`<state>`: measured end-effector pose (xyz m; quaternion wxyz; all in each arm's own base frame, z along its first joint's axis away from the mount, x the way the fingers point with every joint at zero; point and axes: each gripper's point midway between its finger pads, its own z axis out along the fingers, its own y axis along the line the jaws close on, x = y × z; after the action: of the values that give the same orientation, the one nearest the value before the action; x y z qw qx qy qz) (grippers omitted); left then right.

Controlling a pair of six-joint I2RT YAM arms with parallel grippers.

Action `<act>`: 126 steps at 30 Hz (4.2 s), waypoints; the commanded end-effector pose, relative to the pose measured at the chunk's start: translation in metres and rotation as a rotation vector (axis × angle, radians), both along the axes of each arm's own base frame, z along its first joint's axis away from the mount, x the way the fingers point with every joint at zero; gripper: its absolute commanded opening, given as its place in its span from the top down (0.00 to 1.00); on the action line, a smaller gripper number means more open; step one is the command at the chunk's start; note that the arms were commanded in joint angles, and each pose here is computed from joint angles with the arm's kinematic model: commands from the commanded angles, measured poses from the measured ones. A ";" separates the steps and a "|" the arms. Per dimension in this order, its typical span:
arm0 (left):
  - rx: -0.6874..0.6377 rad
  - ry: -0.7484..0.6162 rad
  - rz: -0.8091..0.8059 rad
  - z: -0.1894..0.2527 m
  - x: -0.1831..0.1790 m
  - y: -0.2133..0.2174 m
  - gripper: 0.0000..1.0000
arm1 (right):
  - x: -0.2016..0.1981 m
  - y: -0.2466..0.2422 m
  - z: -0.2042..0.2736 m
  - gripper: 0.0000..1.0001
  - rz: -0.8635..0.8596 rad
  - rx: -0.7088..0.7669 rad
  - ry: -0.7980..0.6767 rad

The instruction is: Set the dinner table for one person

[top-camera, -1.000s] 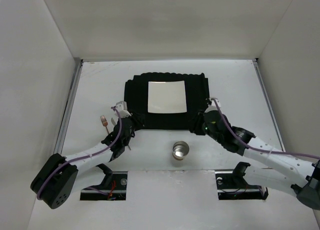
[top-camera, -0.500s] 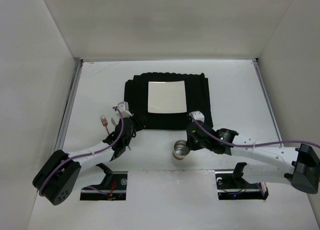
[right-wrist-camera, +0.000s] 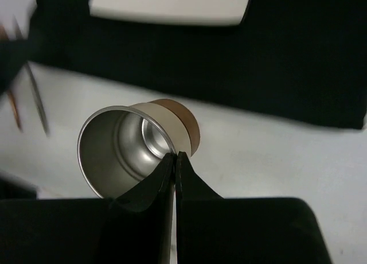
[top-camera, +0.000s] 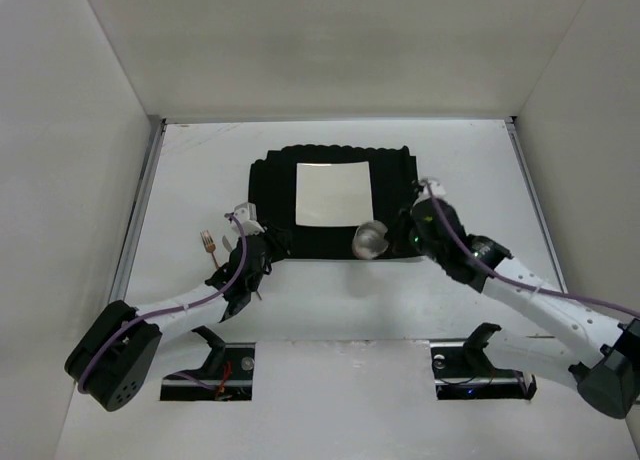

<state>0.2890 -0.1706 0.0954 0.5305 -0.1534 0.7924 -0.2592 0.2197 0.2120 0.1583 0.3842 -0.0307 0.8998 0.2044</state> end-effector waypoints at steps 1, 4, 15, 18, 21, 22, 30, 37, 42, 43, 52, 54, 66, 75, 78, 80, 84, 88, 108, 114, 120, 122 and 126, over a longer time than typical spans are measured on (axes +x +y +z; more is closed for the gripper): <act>-0.051 -0.067 0.005 0.023 0.007 -0.005 0.75 | 0.077 -0.018 0.083 0.95 -0.153 0.181 -0.253; -0.049 -0.055 0.008 0.019 0.008 -0.004 0.75 | 0.137 -0.047 0.089 0.95 -0.273 0.234 -0.272; -0.032 -0.052 0.024 0.017 0.010 0.004 0.75 | 0.289 -0.102 0.049 0.96 -0.539 0.188 -0.201; -0.031 -0.048 0.021 0.016 0.011 0.002 0.75 | 0.306 -0.107 0.032 0.96 -0.560 0.164 -0.166; -0.030 -0.036 0.022 0.013 0.011 0.002 0.75 | 0.316 -0.107 0.022 0.95 -0.562 0.145 -0.145; -0.031 -0.035 0.019 0.013 0.011 0.001 0.75 | 0.319 -0.107 0.020 0.95 -0.562 0.144 -0.142; -0.033 -0.029 0.020 0.011 0.013 0.002 0.75 | 0.326 -0.107 -0.003 0.94 -0.575 0.108 -0.088; -0.024 -0.019 0.025 0.007 0.015 0.002 0.75 | 0.326 -0.105 -0.022 0.92 -0.568 0.085 -0.034; -0.023 -0.025 0.025 0.009 0.015 0.002 0.75 | 0.326 -0.105 -0.023 0.75 -0.575 0.084 -0.031; -0.021 -0.026 0.029 0.009 0.015 0.003 0.75 | 0.326 -0.105 -0.021 0.71 -0.575 0.085 -0.033; 0.004 -0.034 0.054 0.011 0.017 0.014 0.75 | 0.300 -0.107 0.056 0.46 -0.549 0.160 -0.172; 0.029 -0.035 0.074 0.011 0.018 0.019 0.75 | 0.283 -0.111 0.073 0.42 -0.547 0.174 -0.222; 0.275 0.061 0.229 0.024 -0.011 0.069 0.69 | 0.133 -0.035 0.091 0.91 -0.308 0.322 -0.459; 0.386 0.368 0.348 -0.029 -0.065 0.120 0.77 | 0.090 -0.020 0.052 0.77 -0.198 0.315 -0.428; 0.351 0.408 0.381 -0.037 -0.068 0.120 0.70 | 0.086 -0.015 0.048 0.74 -0.178 0.342 -0.409; 0.346 0.422 0.388 -0.038 -0.067 0.119 0.68 | 0.084 -0.012 0.049 0.72 -0.165 0.358 -0.418; 0.340 0.444 0.397 -0.044 -0.065 0.114 0.67 | 0.082 -0.009 0.044 0.70 -0.147 0.367 -0.402; 0.366 0.461 0.390 -0.049 -0.064 0.110 0.67 | 0.084 -0.003 0.040 0.69 -0.134 0.358 -0.384; 0.458 0.565 0.399 -0.078 -0.075 0.108 0.77 | 0.079 0.002 0.039 0.65 -0.124 0.384 -0.376; 0.446 0.567 0.399 -0.078 -0.075 0.107 0.90 | 0.081 -0.002 0.039 0.62 -0.139 0.390 -0.379; 0.439 0.480 0.388 -0.048 -0.078 0.111 0.95 | 0.083 -0.009 0.037 0.59 -0.160 0.388 -0.381; 0.430 0.440 0.371 -0.031 -0.078 0.110 0.96 | 0.085 -0.014 0.037 0.58 -0.178 0.392 -0.382; 0.422 0.352 0.347 0.003 -0.077 0.106 0.97 | 0.085 -0.019 0.039 0.55 -0.190 0.398 -0.387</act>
<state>0.2092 -0.0674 0.0669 0.4109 -0.2296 0.8818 0.0290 0.3026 0.1956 0.1746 0.5378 0.0828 0.7798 0.3094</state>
